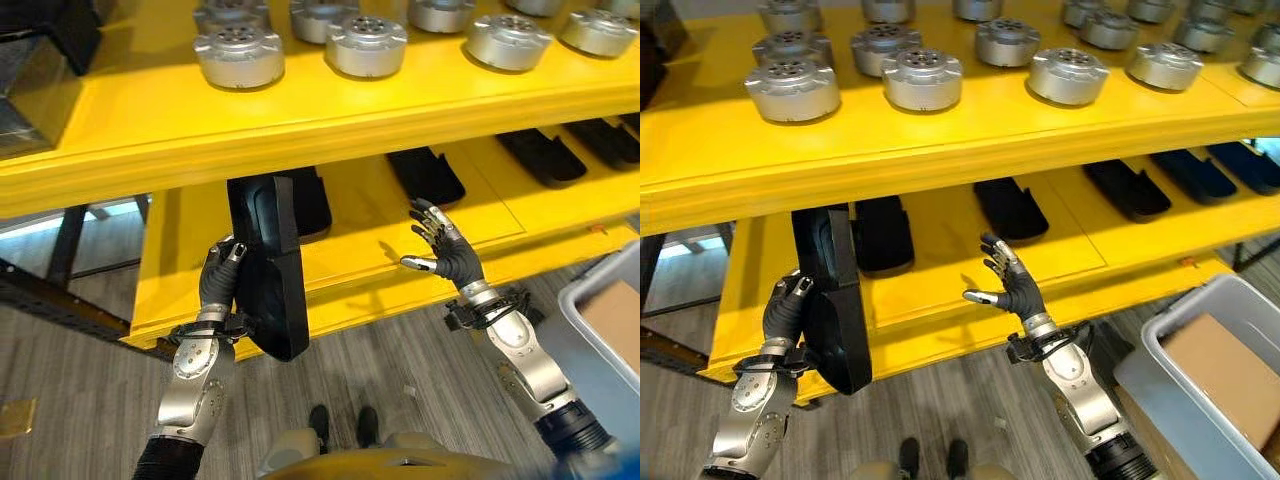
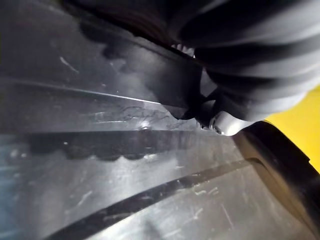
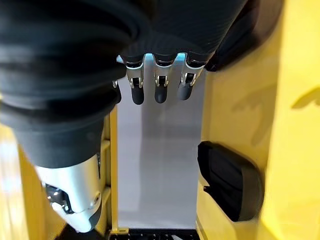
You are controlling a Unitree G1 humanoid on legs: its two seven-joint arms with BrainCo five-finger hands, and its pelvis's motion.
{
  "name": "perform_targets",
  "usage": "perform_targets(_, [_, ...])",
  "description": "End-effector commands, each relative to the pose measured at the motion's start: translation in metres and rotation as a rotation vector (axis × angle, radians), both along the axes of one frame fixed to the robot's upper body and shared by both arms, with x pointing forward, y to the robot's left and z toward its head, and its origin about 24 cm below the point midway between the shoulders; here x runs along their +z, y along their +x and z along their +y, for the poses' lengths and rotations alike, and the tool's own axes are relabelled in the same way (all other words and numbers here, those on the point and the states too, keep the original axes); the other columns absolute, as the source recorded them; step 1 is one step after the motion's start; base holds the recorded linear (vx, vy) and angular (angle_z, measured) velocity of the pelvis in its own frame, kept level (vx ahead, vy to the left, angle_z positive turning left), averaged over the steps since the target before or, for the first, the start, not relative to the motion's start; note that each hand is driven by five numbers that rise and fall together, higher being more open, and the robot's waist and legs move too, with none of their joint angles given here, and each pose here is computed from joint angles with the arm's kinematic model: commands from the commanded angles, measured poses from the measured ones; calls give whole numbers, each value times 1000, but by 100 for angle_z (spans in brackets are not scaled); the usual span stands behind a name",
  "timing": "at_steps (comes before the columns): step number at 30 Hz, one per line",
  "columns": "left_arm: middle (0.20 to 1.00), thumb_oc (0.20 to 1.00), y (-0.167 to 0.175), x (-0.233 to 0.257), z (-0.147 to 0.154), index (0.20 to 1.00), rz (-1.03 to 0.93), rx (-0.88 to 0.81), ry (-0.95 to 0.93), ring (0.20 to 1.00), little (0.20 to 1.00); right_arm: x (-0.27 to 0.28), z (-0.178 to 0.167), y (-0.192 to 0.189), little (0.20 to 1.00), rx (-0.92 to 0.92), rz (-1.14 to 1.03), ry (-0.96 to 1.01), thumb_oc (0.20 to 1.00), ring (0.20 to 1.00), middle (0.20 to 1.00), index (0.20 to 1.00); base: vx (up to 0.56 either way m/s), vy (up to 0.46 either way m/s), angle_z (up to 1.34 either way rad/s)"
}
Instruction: Move parts from the plastic box to the shelf.
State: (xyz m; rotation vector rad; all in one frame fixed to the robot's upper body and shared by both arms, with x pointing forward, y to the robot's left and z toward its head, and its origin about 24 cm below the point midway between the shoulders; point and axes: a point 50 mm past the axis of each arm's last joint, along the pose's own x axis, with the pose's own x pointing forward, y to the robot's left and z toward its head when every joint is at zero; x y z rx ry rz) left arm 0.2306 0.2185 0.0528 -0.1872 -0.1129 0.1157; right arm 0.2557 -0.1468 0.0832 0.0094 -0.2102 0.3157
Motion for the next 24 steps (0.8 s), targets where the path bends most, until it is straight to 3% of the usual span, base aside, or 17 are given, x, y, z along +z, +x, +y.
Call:
perform_targets(1, [200,200,4,42,8,200,-219,36,-5,200,200,17,2,4,1000,-9,-95,75,1000,1000,1000,1000,-60,225,-2])
perform_targets(5, [200,200,8,48,6,200,-248,33,-30,200,200,22,-5,7,1000,-45,-120,56,1000,1000,1000,1000,-85,347,-5])
perform_targets(10, [200,200,9,56,13,200,-257,12,87,200,200,21,-14,3,1000,-99,-127,50,1000,1000,1000,1000,27,325,42])
perform_targets(18, [200,200,1,53,28,200,-223,48,167,200,200,11,-17,-5,1000,-79,-78,42,1000,1000,1000,1000,48,168,13])
perform_targets(24, [200,200,20,52,20,200,-212,41,186,200,200,4,-7,-5,1000,-38,-37,66,1000,1000,1000,1000,43,38,-5])
